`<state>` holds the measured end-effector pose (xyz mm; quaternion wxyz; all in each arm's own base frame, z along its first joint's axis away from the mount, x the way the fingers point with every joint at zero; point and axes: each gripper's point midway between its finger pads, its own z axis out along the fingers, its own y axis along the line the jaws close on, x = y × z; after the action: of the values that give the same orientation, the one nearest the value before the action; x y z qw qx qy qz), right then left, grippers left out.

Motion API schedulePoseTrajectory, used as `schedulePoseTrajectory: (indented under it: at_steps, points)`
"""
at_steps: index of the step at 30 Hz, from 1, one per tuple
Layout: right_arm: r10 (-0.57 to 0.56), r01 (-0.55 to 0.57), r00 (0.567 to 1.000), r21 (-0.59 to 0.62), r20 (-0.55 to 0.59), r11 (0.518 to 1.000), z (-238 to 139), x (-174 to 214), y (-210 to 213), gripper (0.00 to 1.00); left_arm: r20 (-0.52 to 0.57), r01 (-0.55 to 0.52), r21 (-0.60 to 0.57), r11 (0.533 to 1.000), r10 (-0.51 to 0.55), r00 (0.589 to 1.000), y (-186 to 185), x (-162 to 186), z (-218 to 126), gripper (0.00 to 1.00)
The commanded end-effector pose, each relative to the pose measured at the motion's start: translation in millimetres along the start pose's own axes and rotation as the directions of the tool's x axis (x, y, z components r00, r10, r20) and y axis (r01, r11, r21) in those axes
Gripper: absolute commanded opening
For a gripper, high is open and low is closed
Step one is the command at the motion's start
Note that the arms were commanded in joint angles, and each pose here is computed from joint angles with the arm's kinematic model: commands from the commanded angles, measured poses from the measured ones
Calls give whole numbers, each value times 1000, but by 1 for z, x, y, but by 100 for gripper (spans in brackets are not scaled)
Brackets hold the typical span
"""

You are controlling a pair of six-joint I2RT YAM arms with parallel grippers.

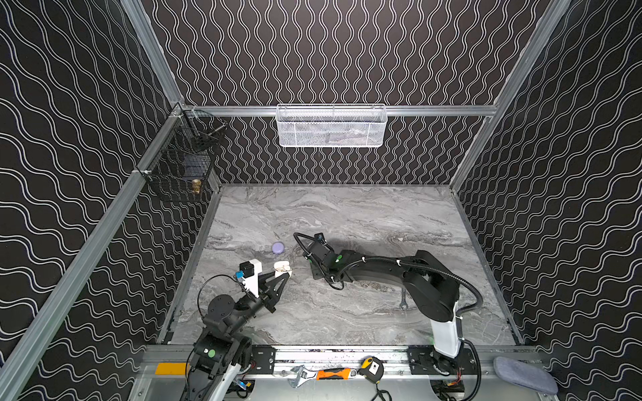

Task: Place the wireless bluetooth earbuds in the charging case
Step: 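Lower the right gripper onto the beige earbud and close on its stem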

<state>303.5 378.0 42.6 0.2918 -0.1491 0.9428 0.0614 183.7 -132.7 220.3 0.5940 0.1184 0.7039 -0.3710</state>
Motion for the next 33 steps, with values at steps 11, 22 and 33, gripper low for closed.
schedulePoseTrajectory:
  at_steps: [11, 22, 33]
  points:
    - [-21, 28, 997, 101, -73, 994, 12, 27, -12, 38, 23, -16, -2, 1000, 16, 1000, -2, -8, -2, 0]
    - [-8, 14, 998, 80, -69, 997, 5, 33, -14, 32, 19, -15, -2, 1000, 15, 1000, -2, -8, -2, 0]
    - [14, -13, 998, 25, -69, 1000, 7, 32, -3, 39, 25, -22, -10, 1000, 23, 999, -2, -11, -3, 0]
